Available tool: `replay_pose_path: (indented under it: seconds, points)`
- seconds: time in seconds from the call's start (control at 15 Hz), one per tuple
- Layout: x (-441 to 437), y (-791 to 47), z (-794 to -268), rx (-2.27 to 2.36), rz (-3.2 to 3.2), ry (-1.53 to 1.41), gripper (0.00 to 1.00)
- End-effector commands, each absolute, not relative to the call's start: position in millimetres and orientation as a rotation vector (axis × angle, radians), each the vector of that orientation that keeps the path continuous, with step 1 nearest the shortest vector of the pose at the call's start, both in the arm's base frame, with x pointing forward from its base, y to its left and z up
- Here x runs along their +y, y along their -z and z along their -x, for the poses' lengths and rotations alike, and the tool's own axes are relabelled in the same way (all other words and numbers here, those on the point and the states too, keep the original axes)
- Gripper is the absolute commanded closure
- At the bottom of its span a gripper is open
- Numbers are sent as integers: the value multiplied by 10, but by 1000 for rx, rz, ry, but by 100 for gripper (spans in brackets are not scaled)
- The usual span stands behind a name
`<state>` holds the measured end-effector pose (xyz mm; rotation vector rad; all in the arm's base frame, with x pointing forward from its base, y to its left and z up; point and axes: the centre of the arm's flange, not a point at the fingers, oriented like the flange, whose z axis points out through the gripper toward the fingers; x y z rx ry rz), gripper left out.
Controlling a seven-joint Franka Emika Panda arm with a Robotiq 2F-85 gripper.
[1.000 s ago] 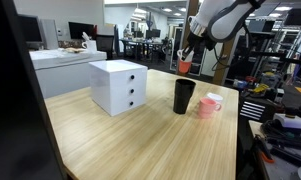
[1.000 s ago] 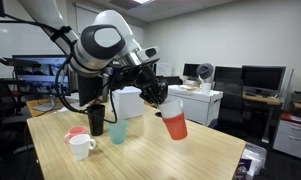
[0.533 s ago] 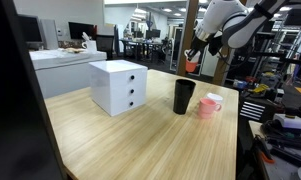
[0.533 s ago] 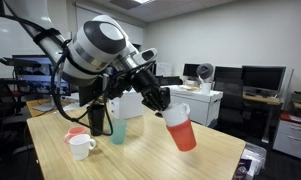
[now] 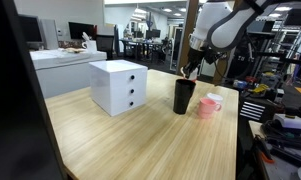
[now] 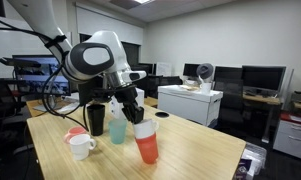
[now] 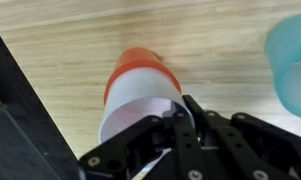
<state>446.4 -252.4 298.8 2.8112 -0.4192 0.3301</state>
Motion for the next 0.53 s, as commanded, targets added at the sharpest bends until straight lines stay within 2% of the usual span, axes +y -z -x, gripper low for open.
replay_pose_path:
  seconds: [0.0,0.47]
  points:
    - [-2578,-3129,-4493,-478,-2862,-296,94]
    - [-2491,-3502,-4654,-506,-2956,-301,95]
